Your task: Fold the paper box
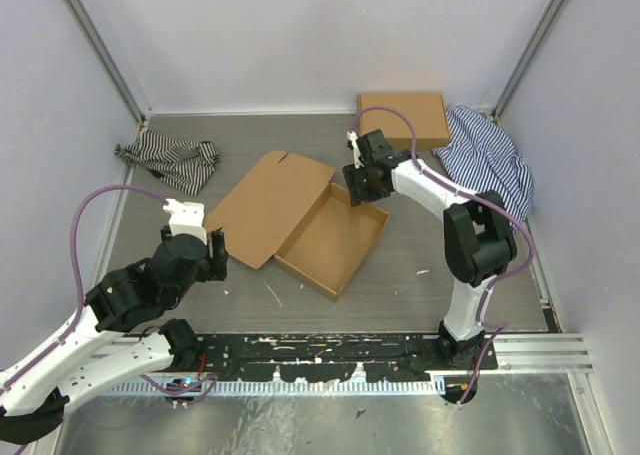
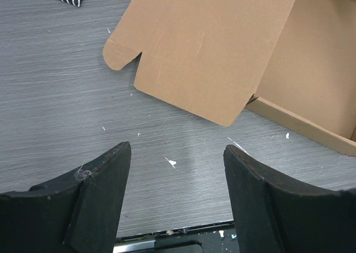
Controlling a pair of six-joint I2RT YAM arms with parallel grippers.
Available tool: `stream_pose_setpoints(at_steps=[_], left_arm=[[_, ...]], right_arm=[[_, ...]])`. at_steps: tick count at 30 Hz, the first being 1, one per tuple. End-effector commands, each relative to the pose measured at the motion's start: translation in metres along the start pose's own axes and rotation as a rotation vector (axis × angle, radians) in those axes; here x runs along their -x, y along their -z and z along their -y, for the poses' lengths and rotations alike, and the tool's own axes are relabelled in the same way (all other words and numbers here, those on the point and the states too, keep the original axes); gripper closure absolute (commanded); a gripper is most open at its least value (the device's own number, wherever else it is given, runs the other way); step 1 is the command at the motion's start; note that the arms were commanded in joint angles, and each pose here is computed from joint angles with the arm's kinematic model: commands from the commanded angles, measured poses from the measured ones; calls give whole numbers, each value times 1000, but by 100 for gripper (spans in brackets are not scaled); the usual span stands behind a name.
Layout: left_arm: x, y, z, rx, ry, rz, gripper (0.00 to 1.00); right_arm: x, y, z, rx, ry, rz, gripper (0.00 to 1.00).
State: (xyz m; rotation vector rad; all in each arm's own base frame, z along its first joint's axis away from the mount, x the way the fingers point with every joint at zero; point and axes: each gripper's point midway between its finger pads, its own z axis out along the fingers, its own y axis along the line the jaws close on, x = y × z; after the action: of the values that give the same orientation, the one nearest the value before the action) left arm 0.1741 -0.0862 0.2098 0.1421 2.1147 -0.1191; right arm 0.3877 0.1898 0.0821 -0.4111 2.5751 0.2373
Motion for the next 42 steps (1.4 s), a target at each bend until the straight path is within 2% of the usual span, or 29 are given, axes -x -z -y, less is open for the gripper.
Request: stream_pose_setpoints(at_steps=[1,6,12,16,20,24,31,36,39,40,42], left_arm=[[1,-3,3,-9,19,5,26],[0,-4,5,-11,12,-4,26],[-1,-4,5,-16,17,-4,26],[0,-3,3,-12,23,1,26],[1,-3,2,-11,31,10,26],[2,-3,3,-14,39,4,26],[-9,-26,24,1,174,-39,26],[-12,-50,28,91,196,-48,24],[-10,-62,32,119,222,-64,23],[-8,-66,36,114,236,-71,21],[-2,-76,40,101,275,-81,19]], right_arm=[[39,11,-14,38,85,117,43],[25,-11,-10,12,57,64,48],[-4,-25,-18,50,-13,-14,80],[-30,-9,-34,69,-81,-26,99],[-64,7,-47,89,-206,-6,99],[-92,34,-49,41,-208,40,99],[-130,76,-64,45,-346,122,99],[-145,92,-38,-95,-458,215,99],[-151,95,-32,-94,-516,249,98],[-153,95,-34,-80,-516,251,90],[-153,96,-38,-56,-499,242,64]])
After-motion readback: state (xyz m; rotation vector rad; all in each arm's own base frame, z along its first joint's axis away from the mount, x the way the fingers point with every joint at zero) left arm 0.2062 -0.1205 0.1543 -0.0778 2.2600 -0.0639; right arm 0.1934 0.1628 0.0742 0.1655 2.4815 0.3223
